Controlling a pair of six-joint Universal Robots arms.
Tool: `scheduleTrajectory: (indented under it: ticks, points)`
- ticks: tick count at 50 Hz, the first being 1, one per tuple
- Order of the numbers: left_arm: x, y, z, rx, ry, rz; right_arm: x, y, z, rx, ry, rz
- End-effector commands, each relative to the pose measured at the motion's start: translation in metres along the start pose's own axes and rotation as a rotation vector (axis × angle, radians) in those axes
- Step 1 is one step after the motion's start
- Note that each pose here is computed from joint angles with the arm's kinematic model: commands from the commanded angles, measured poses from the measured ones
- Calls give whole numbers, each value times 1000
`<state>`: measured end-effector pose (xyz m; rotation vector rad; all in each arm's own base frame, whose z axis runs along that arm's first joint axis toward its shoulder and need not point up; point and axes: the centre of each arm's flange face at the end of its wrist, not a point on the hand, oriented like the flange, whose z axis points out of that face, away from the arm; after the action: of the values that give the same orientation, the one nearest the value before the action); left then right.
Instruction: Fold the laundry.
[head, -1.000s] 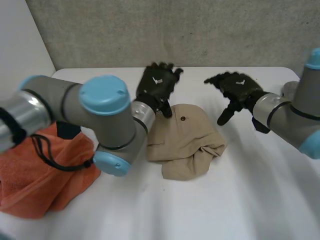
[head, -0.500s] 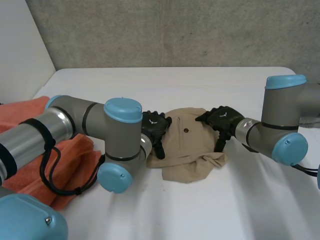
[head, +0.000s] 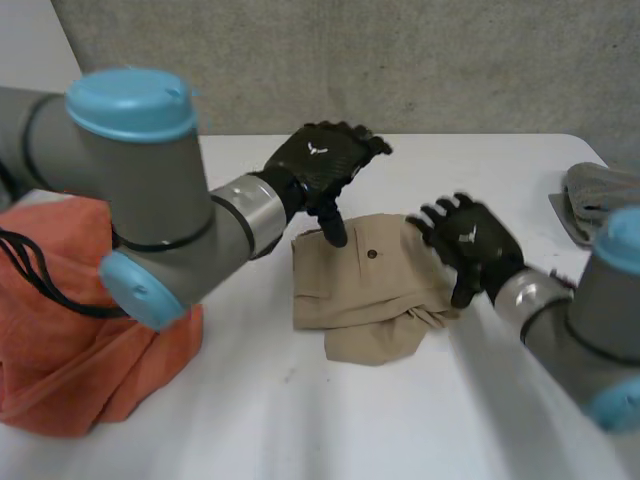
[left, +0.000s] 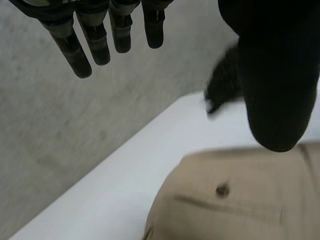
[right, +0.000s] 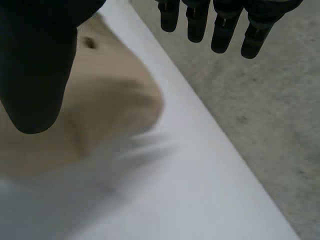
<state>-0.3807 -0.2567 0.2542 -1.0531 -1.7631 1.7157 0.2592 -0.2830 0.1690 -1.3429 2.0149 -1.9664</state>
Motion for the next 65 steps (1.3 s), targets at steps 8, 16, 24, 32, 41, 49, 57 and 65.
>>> scheduleTrajectory:
  ticks: [8,16,24,32,41,49,57,65]
  points:
    - [-5,-16,-14,36,218,-194,-56,33,-24,146,-93,-38]
    - [-1,-13,-14,29,217,-192,-63,37,6,198,-66,-58]
    - [-2,-10,-13,44,207,-185,-65,41,29,216,-75,-61]
    - [-4,-10,-13,44,201,-185,-54,26,47,278,-43,-59]
    - [-13,-34,-19,124,146,-152,9,-25,70,442,90,69]
    - [-17,-57,-26,204,127,-123,91,-59,74,547,206,192]
    - [-16,-61,-25,228,125,-113,190,-44,85,591,414,189]
    - [-9,-55,-21,222,129,-116,275,47,95,565,503,203]
